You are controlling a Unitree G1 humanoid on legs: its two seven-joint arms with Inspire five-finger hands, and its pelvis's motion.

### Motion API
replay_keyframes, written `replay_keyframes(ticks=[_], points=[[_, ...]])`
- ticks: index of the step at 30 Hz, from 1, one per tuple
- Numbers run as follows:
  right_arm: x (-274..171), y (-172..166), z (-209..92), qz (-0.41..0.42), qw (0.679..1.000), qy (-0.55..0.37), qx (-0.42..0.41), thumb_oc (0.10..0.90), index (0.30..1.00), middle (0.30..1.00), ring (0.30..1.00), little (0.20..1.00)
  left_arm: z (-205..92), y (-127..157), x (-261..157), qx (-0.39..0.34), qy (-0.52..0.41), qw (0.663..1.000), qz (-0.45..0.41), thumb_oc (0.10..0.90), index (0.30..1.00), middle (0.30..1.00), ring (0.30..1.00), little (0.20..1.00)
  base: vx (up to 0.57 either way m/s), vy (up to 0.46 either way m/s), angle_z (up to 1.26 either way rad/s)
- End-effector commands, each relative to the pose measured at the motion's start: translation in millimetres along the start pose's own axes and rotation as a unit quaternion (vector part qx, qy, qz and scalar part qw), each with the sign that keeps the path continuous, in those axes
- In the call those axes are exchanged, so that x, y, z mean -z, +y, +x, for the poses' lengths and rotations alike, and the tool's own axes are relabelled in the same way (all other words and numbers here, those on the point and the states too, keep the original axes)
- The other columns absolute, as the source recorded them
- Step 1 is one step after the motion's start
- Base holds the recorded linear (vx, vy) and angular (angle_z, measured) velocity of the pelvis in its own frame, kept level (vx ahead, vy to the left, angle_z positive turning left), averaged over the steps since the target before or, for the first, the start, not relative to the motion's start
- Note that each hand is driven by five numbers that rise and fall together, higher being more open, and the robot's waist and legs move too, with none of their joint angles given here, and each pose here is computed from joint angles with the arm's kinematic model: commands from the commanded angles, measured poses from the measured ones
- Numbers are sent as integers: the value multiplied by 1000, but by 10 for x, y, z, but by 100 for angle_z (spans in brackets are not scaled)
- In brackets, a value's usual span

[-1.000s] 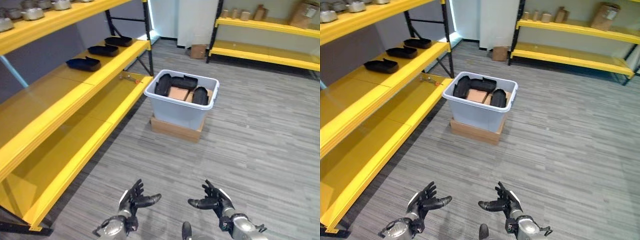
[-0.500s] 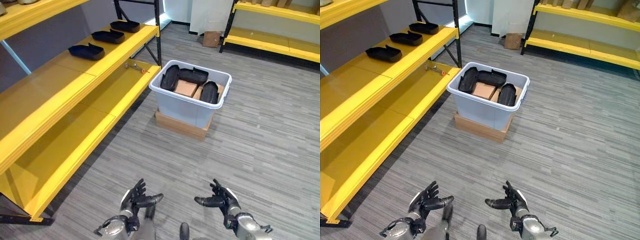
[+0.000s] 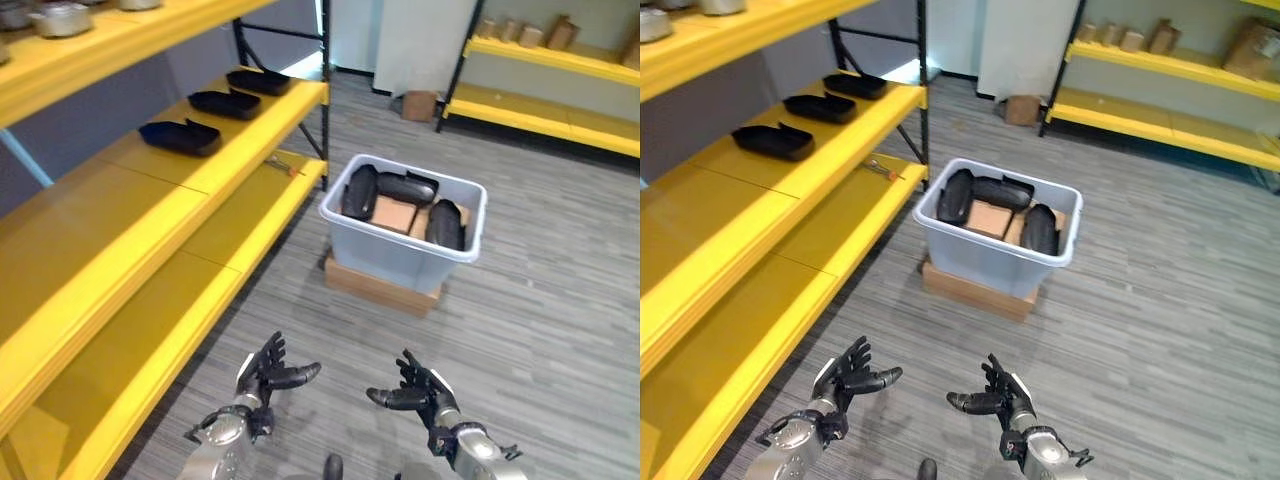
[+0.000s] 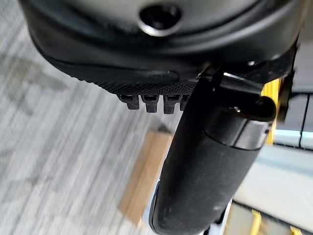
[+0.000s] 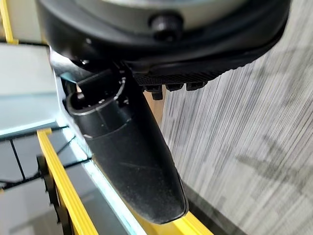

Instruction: Move parts from the plastic box to the shelf.

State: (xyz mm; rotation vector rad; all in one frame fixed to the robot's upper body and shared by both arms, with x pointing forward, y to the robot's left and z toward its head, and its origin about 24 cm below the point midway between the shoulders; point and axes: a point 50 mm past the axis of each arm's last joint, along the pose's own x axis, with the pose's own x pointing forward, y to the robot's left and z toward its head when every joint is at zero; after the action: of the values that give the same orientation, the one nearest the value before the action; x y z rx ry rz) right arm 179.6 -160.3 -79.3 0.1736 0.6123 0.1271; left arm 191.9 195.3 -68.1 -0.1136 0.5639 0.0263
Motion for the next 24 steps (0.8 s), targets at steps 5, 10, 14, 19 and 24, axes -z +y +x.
replay_keyframes(ticks=[5,10,14,19,24], points=[[-347,-21,3,-15,996,-85,-7,900,1000,1000,1000,1000,-37,-3,-185,16,-54,998,-3,900,1000,1000,1000,1000,236,-6,11],[-364,7,17,-35,996,-84,-19,900,1000,1000,1000,1000,-30,-2,-173,8,-59,998,-29,900,1000,1000,1000,1000,268,-103,-2],[-373,-15,19,-30,996,-86,-16,900,1000,1000,1000,1000,-5,-38,-178,10,-62,998,-33,900,1000,1000,1000,1000,338,-160,6],[-421,-87,9,-26,995,-95,-5,900,1000,1000,1000,1000,32,-88,-238,16,-70,997,-30,900,1000,1000,1000,1000,287,-171,-15],[-411,-155,-28,-35,995,-90,-3,900,1000,1000,1000,1000,2,-93,-231,18,-72,996,-38,900,1000,1000,1000,1000,190,-117,-33]])
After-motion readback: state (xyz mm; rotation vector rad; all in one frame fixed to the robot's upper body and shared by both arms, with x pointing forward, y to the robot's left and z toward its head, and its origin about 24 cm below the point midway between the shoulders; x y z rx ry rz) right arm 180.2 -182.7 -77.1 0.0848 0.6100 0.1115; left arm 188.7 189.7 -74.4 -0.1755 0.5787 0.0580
